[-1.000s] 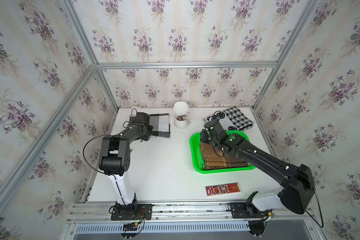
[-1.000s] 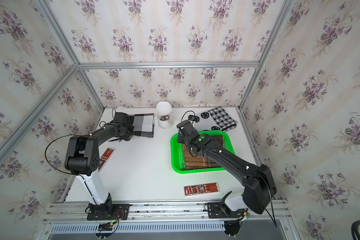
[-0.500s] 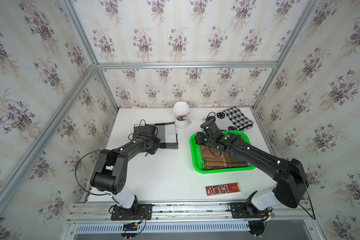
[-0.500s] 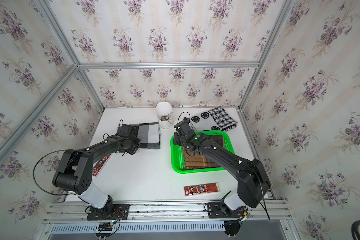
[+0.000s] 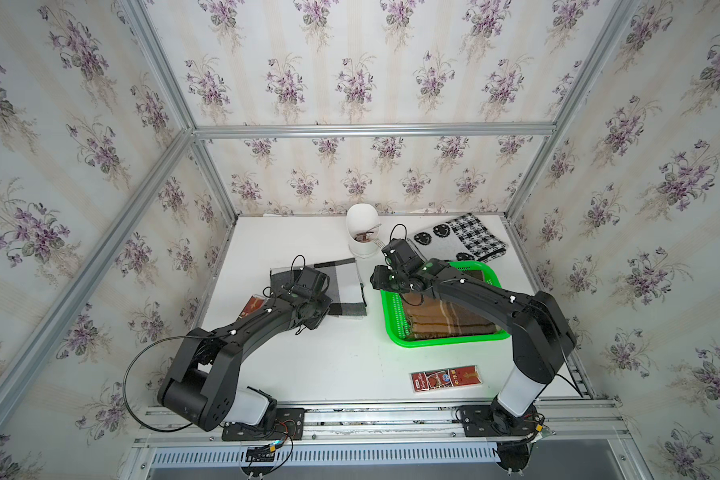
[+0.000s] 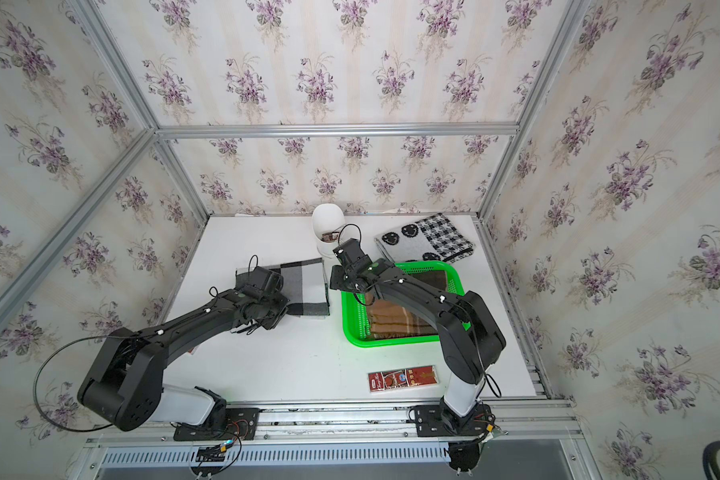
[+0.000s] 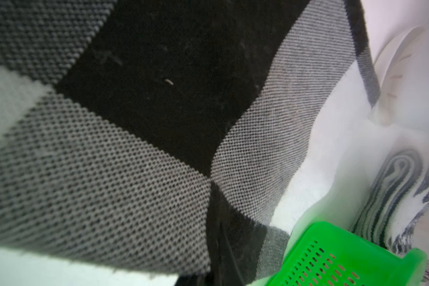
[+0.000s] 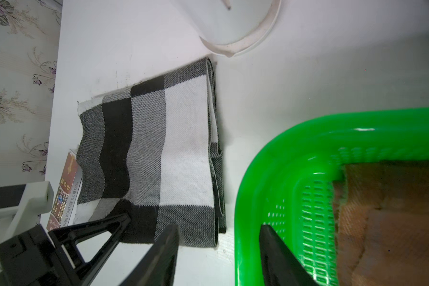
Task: Put the folded scarf in the basket
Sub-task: Move the scarf to the center of the board, then adjust the basket at the center of the board.
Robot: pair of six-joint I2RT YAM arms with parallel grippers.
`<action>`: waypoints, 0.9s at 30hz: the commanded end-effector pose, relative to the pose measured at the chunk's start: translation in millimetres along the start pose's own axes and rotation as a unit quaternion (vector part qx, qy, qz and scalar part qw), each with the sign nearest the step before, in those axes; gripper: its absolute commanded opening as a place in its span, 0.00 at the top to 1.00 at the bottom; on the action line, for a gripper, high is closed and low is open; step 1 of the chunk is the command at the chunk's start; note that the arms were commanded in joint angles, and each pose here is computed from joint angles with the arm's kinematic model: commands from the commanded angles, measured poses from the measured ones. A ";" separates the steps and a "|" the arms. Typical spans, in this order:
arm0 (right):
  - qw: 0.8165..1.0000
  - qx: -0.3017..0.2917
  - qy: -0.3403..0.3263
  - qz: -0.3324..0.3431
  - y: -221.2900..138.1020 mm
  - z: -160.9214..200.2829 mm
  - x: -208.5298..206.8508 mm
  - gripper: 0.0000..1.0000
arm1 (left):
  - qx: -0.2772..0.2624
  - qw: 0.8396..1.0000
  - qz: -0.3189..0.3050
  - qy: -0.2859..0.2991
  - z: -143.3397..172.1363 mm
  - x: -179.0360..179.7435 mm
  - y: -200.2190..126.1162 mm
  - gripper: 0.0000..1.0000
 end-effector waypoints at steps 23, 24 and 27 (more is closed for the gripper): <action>0.993 0.090 -0.027 0.071 59.7 48.5 36.5 0.42 | -0.084 0.993 -0.020 0.078 19.6 40.8 -90.9 0.25; 0.992 0.090 -0.019 0.082 60.4 53.0 31.7 0.42 | -0.086 0.993 -0.029 0.082 11.8 44.9 -95.3 0.25; 0.989 0.088 -0.006 0.115 63.2 62.0 13.8 0.42 | -0.069 0.995 -0.047 0.061 -9.3 66.8 -93.7 0.24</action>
Point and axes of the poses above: each gripper's point midway between its finger pads, its own y axis out along the fingers, its own x axis along the line the jaws close on, z = x × y, the point moved 8 cm from there along -y, back along the fingers, and after that the axes turned 7 degrees about y, right-handed, at the moved point
